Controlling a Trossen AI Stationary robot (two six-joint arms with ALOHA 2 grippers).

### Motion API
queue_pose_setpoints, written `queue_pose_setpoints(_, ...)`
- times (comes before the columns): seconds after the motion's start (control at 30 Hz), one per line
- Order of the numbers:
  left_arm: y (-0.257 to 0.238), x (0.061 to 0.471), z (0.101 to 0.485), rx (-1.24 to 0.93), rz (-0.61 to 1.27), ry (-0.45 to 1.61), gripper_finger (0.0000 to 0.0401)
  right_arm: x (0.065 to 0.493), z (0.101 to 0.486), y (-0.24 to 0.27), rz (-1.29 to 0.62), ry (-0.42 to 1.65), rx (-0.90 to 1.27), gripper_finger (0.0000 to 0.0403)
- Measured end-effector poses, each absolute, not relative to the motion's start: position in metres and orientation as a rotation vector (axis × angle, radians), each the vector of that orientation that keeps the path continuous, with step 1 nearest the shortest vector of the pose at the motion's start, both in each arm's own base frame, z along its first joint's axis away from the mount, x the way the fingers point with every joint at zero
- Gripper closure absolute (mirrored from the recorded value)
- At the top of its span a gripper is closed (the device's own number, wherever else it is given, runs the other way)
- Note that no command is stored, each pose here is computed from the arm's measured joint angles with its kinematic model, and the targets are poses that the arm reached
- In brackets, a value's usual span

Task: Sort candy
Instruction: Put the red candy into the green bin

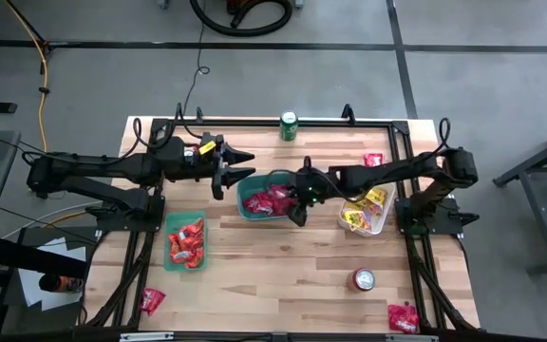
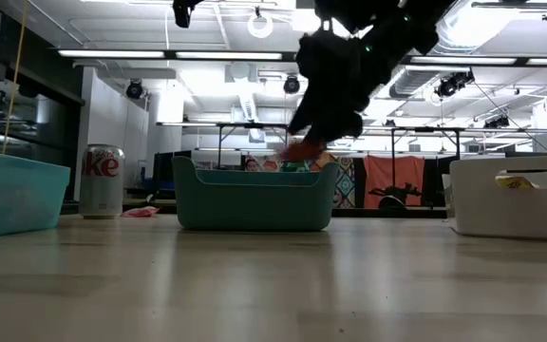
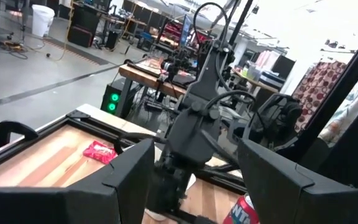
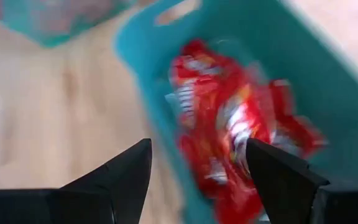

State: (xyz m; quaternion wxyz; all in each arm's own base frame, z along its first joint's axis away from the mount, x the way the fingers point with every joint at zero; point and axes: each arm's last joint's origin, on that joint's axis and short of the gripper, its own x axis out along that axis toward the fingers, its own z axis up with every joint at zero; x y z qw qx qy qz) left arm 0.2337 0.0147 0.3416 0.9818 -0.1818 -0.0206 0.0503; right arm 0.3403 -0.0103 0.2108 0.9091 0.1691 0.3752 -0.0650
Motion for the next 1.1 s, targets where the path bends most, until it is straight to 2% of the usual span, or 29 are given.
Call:
queue_pose_setpoints(0.13,0.015,0.234,0.340,-0.366,0.120,-0.024,0.0184,0.340,0.211,-0.012,-0.237,0.753,0.272,0.0146)
queue_pose_setpoints(0.27,0.015,0.234,0.338,-0.366,0.130,-0.014,0.0184,0.346,0.223,-0.011,-0.194,0.641,0.276,0.0146)
queue_pose_setpoints(0.43,0.015,0.234,0.338,-0.366,0.130,-0.012,0.0184,0.339,0.232,-0.016,-0.206,0.637,0.244,0.0146)
queue_pose_setpoints(0.57,0.015,0.234,0.338,-0.365,0.131,-0.005,0.0184,0.317,0.259,-0.029,-0.284,0.611,0.241,0.0146)
queue_pose_setpoints(0.9,0.017,0.233,0.337,-0.346,0.167,0.000,0.0184,0.225,0.338,-0.040,-0.550,0.429,0.219,0.0146)
queue_pose_setpoints(1.1,0.018,0.233,0.337,-0.344,0.188,-0.007,0.0184,0.201,0.360,-0.036,-0.518,0.315,0.237,0.0146)
